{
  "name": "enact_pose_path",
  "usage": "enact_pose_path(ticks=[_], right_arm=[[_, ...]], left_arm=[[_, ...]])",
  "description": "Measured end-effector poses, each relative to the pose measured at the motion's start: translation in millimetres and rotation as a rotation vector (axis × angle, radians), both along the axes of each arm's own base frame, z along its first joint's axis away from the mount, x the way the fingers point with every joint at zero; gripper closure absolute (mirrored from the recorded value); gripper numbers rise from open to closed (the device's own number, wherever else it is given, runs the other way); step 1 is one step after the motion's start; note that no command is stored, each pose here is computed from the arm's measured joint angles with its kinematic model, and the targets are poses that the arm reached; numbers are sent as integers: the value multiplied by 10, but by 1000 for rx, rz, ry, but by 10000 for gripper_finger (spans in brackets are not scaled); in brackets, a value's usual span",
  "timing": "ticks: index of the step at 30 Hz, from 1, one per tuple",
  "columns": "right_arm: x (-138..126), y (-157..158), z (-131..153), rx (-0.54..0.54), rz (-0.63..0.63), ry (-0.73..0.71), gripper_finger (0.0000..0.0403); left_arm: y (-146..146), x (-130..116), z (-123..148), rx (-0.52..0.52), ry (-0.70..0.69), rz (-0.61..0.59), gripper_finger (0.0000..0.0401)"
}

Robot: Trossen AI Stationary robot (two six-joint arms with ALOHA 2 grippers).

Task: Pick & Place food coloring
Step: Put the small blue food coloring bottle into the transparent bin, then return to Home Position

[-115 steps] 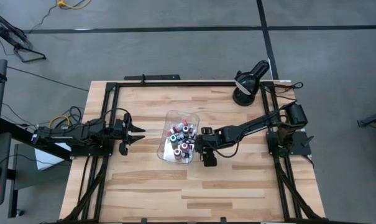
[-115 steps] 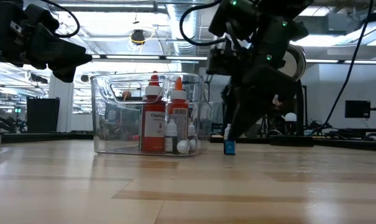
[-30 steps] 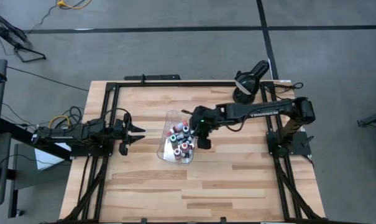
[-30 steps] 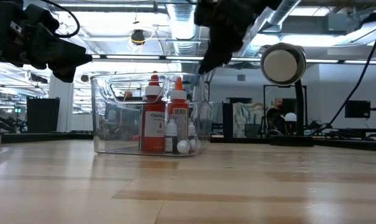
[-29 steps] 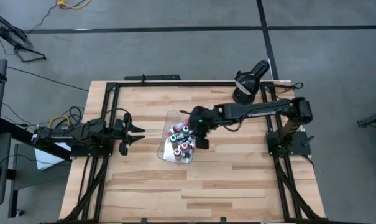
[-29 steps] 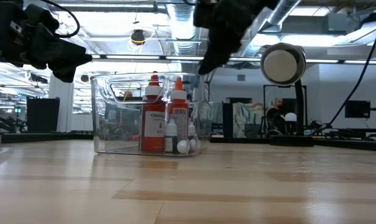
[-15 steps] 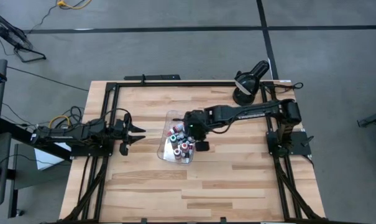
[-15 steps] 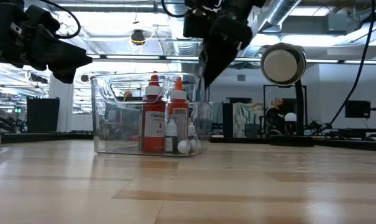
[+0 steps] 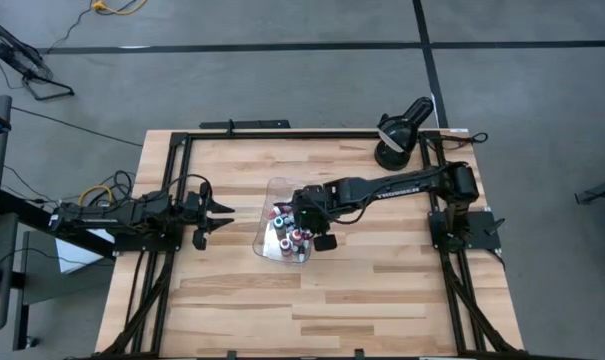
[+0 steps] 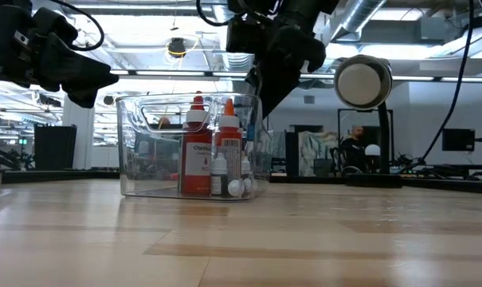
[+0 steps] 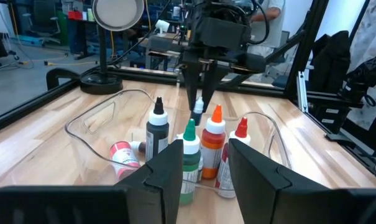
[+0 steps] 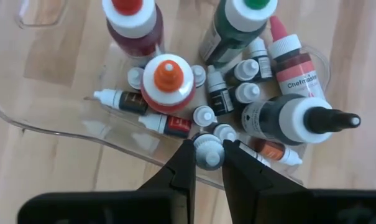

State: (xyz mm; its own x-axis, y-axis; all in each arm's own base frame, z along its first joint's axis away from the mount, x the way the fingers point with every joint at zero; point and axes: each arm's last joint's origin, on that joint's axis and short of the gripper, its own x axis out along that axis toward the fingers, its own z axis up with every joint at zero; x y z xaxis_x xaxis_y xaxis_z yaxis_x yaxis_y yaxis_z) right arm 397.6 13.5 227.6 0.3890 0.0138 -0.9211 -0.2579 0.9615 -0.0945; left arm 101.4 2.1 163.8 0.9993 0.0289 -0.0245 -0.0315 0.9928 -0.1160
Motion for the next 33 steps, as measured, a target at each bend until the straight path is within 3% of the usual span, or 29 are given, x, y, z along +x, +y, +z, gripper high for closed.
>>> enact_pose_path(ticks=[22, 33], right_arm=[[-2, 28, -1, 25, 13, 1, 282], [-26, -3, 107, 23, 5, -42, 274]], left_arm=[[0, 0, 0, 0, 0, 0, 283], [0, 0, 0, 0, 0, 0, 283]])
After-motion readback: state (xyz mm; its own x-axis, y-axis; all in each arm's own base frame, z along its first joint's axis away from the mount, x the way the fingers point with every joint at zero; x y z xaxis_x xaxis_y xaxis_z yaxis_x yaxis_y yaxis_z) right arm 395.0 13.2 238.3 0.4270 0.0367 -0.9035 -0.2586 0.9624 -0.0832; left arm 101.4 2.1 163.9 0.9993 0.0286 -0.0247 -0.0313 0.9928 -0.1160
